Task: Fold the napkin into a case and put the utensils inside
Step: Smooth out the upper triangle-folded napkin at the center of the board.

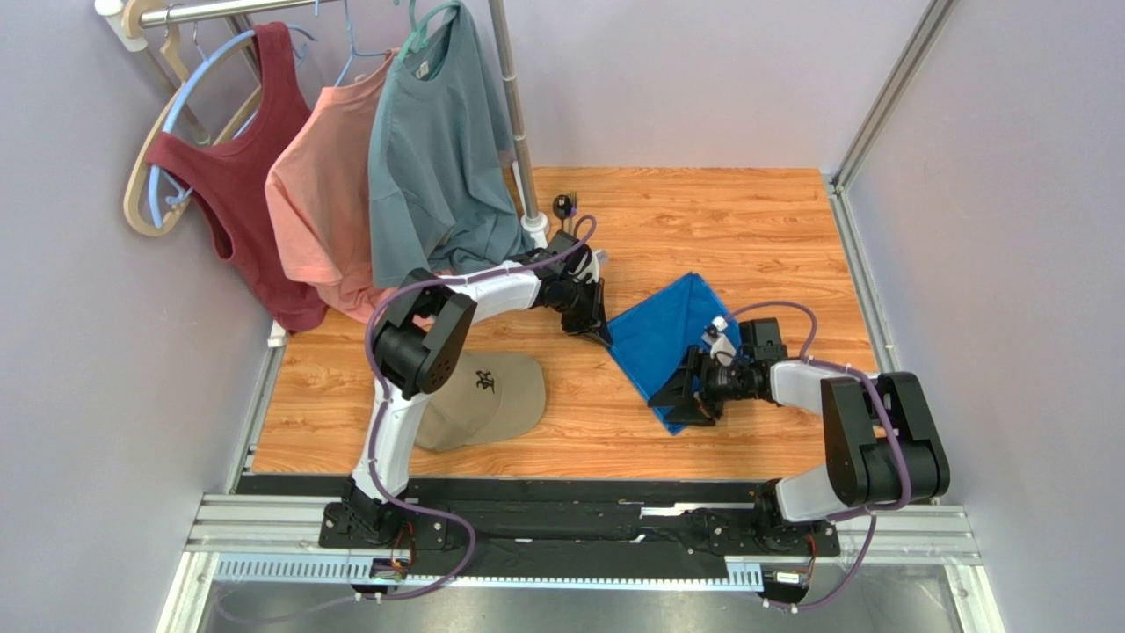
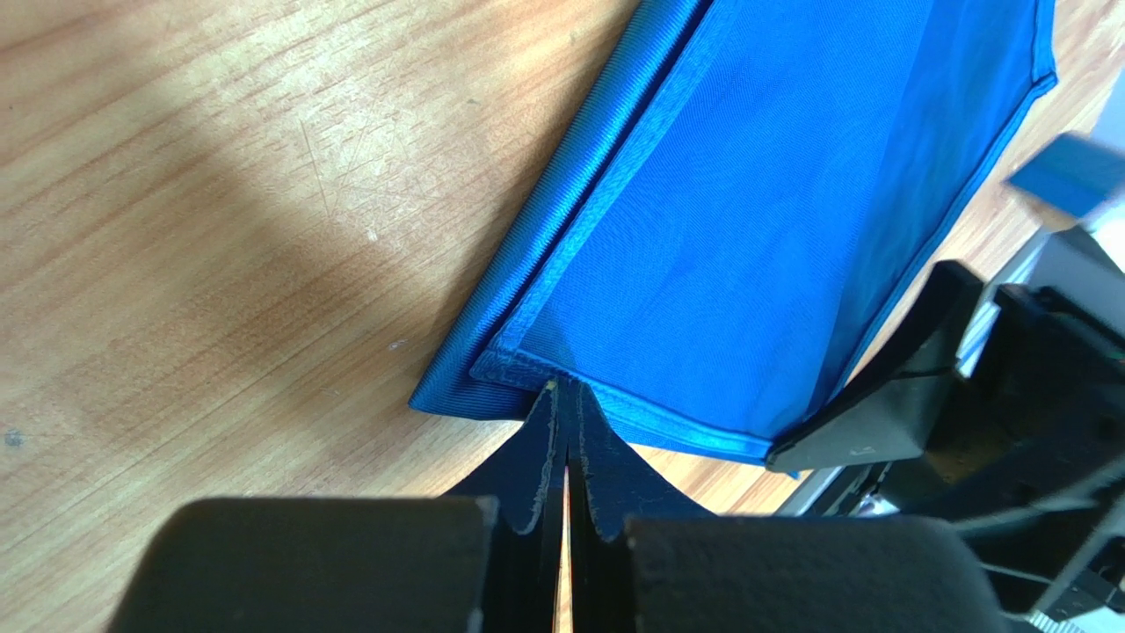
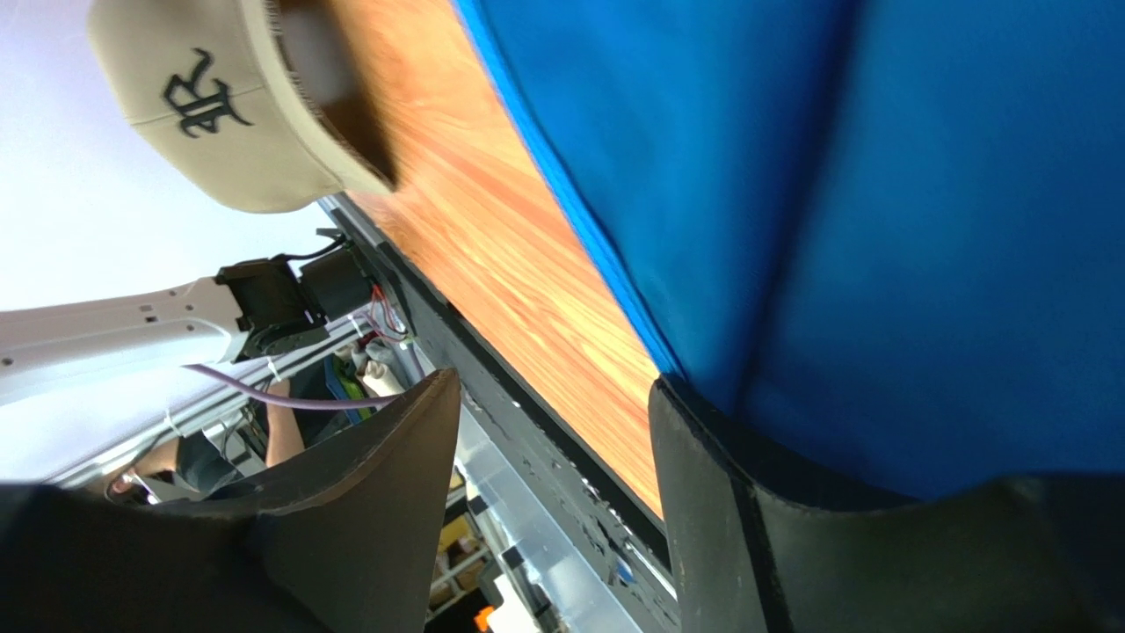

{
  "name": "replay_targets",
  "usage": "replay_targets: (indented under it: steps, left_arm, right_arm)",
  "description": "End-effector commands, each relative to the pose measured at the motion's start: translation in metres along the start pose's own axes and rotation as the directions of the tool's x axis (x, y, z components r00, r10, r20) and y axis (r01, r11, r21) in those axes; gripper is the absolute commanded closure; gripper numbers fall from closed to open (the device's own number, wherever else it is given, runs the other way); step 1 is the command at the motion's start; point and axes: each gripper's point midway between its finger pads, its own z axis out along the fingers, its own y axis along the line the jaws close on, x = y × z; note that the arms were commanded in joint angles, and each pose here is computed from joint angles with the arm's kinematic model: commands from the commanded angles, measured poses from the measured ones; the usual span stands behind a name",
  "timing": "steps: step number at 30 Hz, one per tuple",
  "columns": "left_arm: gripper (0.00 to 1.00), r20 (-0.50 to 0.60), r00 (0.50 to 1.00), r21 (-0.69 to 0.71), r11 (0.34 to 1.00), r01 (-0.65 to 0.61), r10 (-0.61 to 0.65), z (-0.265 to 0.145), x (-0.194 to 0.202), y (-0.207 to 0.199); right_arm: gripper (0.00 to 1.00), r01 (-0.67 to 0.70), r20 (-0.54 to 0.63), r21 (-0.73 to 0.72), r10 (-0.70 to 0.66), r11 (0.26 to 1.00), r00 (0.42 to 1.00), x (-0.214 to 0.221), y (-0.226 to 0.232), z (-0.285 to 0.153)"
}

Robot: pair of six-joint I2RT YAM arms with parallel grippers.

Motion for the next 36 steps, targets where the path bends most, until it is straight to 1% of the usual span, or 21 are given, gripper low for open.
replay_targets:
  steps: [1, 4, 8, 9, 11, 13, 16, 18, 20, 22, 23, 25, 26, 28, 29, 30, 31, 32, 33, 36]
  left_arm:
    - [1.00, 0.007, 1.000, -0.054, 0.998, 0.008, -0.008, 0.003, -0.006, 0.014]
    - [1.00, 0.010, 1.000, -0.053, 0.998, 0.019, -0.018, 0.003, -0.010, 0.016]
    - [1.00, 0.009, 1.000, -0.053, 0.998, 0.018, -0.017, 0.003, -0.014, 0.018]
    - [1.00, 0.009, 1.000, -0.048, 0.999, 0.016, -0.016, 0.003, -0.014, 0.017]
    - [1.00, 0.006, 1.000, -0.040, 0.999, 0.020, -0.019, 0.003, -0.014, 0.016]
    - [1.00, 0.003, 1.000, -0.039, 0.999, 0.021, -0.021, 0.004, -0.013, 0.016]
    - [1.00, 0.004, 1.000, -0.040, 0.999, 0.024, -0.024, 0.004, -0.012, 0.017]
    - [1.00, 0.009, 1.000, -0.037, 0.999, 0.023, -0.022, 0.003, -0.014, 0.015]
    - [1.00, 0.008, 1.000, -0.037, 0.999, 0.024, -0.024, 0.003, -0.013, 0.016]
    - [1.00, 0.009, 1.000, -0.039, 0.999, 0.023, -0.023, 0.003, -0.013, 0.016]
    - [1.00, 0.008, 1.000, -0.040, 0.999, 0.024, -0.024, 0.003, -0.013, 0.016]
    - [1.00, 0.009, 1.000, -0.040, 0.999, 0.022, -0.021, 0.003, -0.013, 0.016]
    - [1.00, 0.009, 1.000, -0.040, 0.999, 0.022, -0.021, 0.003, -0.013, 0.016]
    - [1.00, 0.008, 1.000, -0.043, 0.999, 0.022, -0.021, 0.003, -0.012, 0.017]
    - [1.00, 0.008, 1.000, -0.042, 0.999, 0.021, -0.021, 0.003, -0.012, 0.018]
    - [1.00, 0.006, 1.000, -0.042, 0.999, 0.021, -0.021, 0.004, -0.012, 0.018]
    - [1.00, 0.009, 1.000, -0.040, 0.999, 0.019, -0.018, 0.003, -0.013, 0.016]
    - [1.00, 0.006, 1.000, -0.039, 0.999, 0.020, -0.020, 0.002, -0.013, 0.017]
    - [1.00, 0.005, 1.000, -0.039, 0.999, 0.017, -0.017, 0.003, -0.012, 0.016]
    - [1.00, 0.004, 1.000, -0.040, 0.999, 0.015, -0.015, 0.003, -0.013, 0.016]
  right_arm:
    - [0.42, -0.026, 0.018, 0.041, 0.025, 0.999, 1.000, 0.009, -0.013, -0.005]
    - [0.42, -0.044, 0.053, 0.056, 0.041, 0.997, 0.998, 0.012, -0.014, -0.011]
    - [0.44, -0.022, 0.084, 0.080, 0.015, 0.997, 0.996, 0.009, -0.009, -0.018]
    - [0.44, 0.015, 0.109, 0.075, -0.023, 0.997, 0.994, 0.001, 0.001, -0.023]
    - [0.43, 0.027, 0.106, 0.063, -0.033, 0.998, 0.994, -0.002, 0.009, -0.026]
    - [0.43, 0.049, 0.102, 0.022, -0.051, 0.999, 0.993, -0.008, 0.026, -0.029]
    - [0.43, 0.076, 0.101, 0.003, -0.076, 0.997, 0.992, -0.016, 0.038, -0.024]
    - [0.43, 0.067, 0.087, -0.003, -0.066, 0.998, 0.994, -0.017, 0.036, -0.020]
    - [0.43, 0.039, 0.070, -0.011, -0.038, 0.999, 0.997, -0.016, 0.026, -0.011]
    - [0.44, 0.006, 0.036, -0.015, -0.005, 1.000, 0.999, -0.009, 0.015, -0.004]
    - [0.44, -0.024, 0.013, -0.003, 0.024, 1.000, 1.000, 0.003, 0.004, -0.002]
    - [0.45, -0.036, 0.004, 0.033, 0.036, 0.999, 0.999, 0.013, -0.010, -0.001]
    - [0.45, -0.051, 0.012, 0.052, 0.051, 0.997, 0.999, 0.019, -0.017, -0.003]
    - [0.45, -0.064, 0.045, 0.048, 0.062, 0.997, 0.997, 0.017, -0.016, -0.007]
    - [0.45, -0.041, 0.077, 0.055, 0.037, 0.998, 0.996, 0.013, -0.011, -0.013]
    - [0.45, -0.025, 0.129, 0.113, 0.010, 0.993, 0.992, 0.003, -0.014, -0.018]
    - [0.45, -0.033, 0.135, 0.137, 0.014, 0.990, 0.991, 0.004, -0.014, -0.022]
    - [0.44, -0.019, 0.153, 0.131, -0.002, 0.991, 0.988, 0.002, -0.009, -0.025]
    - [0.44, 0.023, 0.182, 0.102, -0.041, 0.995, 0.982, -0.003, 0.005, -0.030]
    - [0.43, 0.070, 0.198, 0.051, -0.079, 0.996, 0.977, -0.010, 0.031, -0.038]
